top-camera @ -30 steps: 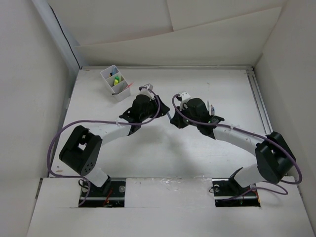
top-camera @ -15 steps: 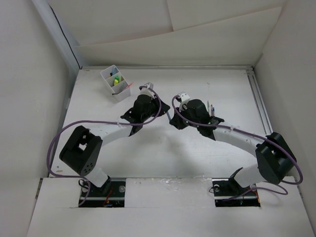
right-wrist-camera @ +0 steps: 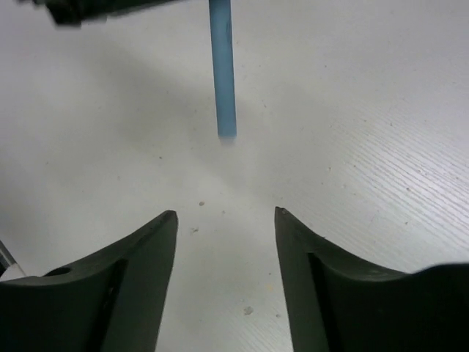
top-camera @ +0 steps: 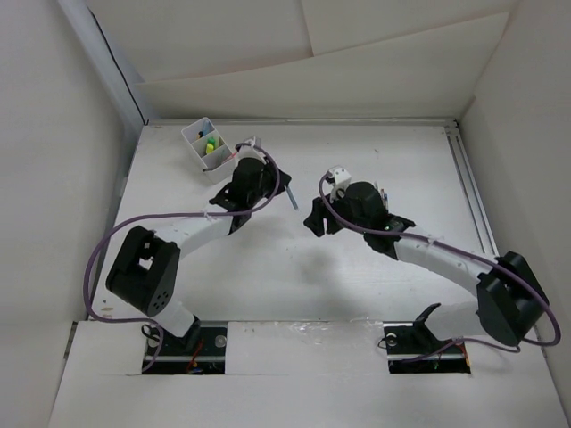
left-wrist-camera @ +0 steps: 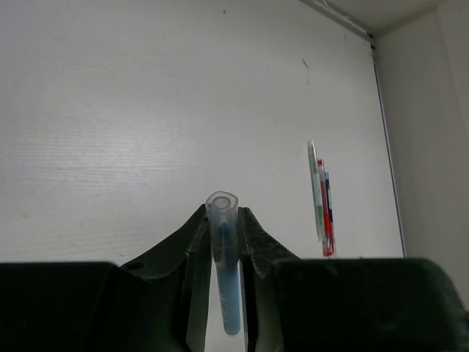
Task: Sort the stationery into containers
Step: Pick up the pen from the center of the board, then place the pen in the storage box.
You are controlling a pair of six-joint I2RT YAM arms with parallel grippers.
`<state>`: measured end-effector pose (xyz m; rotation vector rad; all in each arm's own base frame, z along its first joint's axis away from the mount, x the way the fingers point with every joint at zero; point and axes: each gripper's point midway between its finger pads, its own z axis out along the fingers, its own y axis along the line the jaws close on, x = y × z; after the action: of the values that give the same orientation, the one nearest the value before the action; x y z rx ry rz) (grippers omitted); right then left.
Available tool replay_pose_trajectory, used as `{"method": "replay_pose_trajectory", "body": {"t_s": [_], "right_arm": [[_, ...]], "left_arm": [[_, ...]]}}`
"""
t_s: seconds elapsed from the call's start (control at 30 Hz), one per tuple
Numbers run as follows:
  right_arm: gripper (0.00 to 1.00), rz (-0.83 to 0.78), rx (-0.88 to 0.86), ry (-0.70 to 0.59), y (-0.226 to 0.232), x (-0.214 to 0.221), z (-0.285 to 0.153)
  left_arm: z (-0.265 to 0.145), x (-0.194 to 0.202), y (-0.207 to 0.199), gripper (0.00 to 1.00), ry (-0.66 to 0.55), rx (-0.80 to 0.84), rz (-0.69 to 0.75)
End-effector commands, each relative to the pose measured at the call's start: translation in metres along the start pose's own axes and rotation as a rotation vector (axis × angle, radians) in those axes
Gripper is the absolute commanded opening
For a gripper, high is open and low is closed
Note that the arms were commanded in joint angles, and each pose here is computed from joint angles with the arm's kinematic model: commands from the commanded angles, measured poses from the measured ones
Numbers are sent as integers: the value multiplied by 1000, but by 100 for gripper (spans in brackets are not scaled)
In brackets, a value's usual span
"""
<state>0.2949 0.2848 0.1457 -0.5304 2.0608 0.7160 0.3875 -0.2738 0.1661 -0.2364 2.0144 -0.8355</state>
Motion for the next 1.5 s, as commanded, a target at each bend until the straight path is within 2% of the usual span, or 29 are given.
{"method": "replay_pose_trajectory", "body": {"t_s": [0.0, 0.07, 0.23, 0.33, 0.43, 0.5, 0.63, 0.73, 0.9, 1.0, 1.07, 1.2, 1.3, 1.47], "right_arm": [[66, -21, -12, -123, 10, -30, -17], [71, -10, -9, -152, 8, -37, -24], [71, 4, 18, -180, 2, -40, -33], [72, 13, 29, -206, 1, -47, -38], [72, 25, 39, -200, -1, -43, -38], [72, 25, 49, -212, -2, -46, -40], [71, 38, 56, -215, -5, -47, -40], [71, 39, 64, -219, -7, -46, -42], [71, 39, 64, -219, -7, -46, -42], [71, 40, 73, -222, -8, -46, -42], [71, 40, 73, -222, -8, -46, -42], [71, 39, 62, -209, -7, -43, -40], [71, 43, 79, -226, -11, -48, -43], [71, 43, 79, -226, -11, -48, -43]], "left_arm": [[1, -50, -8, 0, -136, -21, 6], [4, -66, 5, 0, -167, -63, -6], [5, -127, 44, 0, -342, -231, -50], [-1, -162, 82, 0, -448, -376, -81], [-4, -190, 111, 0, -530, -561, -14], [-2, -205, 121, 0, -545, -640, 54], [-6, -233, 151, 0, -580, -759, 86], [-12, -244, 166, 0, -598, -789, 81], [-21, -255, 180, 0, -630, -871, 153], [-21, -255, 185, 0, -644, -888, 182], [-15, -247, 193, 0, -613, -909, 210], [-15, -250, 195, 0, -654, -910, 211], [-5, -238, 209, 0, -624, -939, 222], [-5, -242, 210, 0, -652, -946, 221]]}}
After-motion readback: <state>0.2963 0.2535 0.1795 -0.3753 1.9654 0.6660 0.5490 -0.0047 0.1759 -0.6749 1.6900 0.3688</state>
